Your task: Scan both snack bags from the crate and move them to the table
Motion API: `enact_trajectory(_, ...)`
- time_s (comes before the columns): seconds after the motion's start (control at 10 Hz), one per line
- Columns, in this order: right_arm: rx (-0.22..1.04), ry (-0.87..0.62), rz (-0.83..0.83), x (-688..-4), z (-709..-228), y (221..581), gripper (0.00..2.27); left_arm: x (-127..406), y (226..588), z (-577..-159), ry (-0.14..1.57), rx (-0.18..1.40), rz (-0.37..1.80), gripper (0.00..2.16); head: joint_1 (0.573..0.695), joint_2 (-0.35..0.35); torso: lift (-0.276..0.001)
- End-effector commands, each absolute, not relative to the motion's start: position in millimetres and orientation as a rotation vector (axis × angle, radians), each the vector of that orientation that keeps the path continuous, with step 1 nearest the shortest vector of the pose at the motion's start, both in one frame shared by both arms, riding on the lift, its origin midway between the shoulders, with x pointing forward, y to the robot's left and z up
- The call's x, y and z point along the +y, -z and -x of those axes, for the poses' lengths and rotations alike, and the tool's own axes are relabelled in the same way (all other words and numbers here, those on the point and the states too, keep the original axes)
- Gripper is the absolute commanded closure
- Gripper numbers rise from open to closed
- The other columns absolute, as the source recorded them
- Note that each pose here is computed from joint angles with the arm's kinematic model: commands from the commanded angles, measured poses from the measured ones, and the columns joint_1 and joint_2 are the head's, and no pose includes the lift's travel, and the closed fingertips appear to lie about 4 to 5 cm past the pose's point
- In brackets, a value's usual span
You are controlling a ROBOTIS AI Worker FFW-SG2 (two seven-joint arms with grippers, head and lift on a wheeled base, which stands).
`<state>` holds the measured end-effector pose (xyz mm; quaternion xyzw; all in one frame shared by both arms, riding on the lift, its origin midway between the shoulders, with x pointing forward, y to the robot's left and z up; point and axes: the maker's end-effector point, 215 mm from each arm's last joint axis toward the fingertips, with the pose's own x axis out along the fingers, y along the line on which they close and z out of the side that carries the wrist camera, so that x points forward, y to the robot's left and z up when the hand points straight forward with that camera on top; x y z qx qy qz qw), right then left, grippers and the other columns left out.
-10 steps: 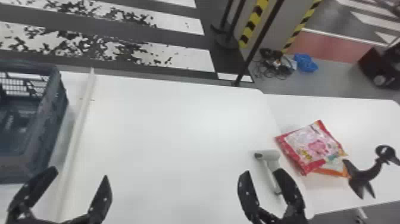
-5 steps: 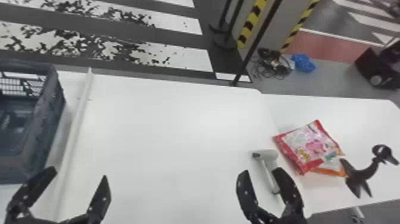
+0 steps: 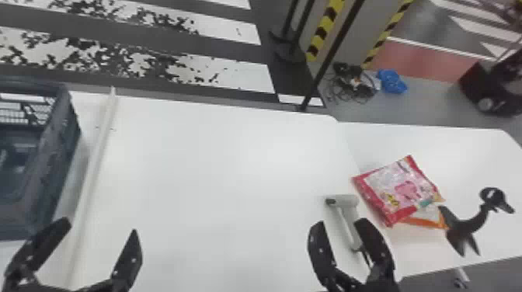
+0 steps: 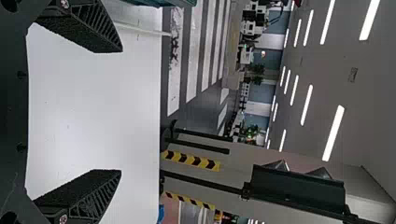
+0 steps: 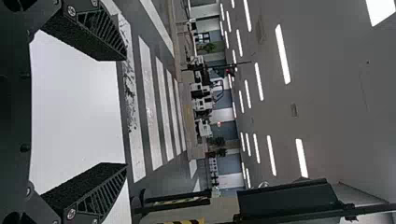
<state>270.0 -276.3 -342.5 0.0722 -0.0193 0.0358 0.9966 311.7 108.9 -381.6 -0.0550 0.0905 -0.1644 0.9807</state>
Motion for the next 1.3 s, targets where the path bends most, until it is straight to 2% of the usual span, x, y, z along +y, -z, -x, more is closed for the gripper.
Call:
enact_trajectory(0.0,-0.039,-0.071,-0.143,-277.1,-270.0,342.5,0.12,108.5,384.5,-311.7,0.332,0.192,0.110,0.07,0.695,-0.334,-0.087)
enact_trajectory(1.2,-0.037,-0.077,-0.144,-275.8,-268.3,344.0,0.12,105.4,394.2,-312.8,0.341,0.217,0.110,0.06,0.695,-0.339,-0.087)
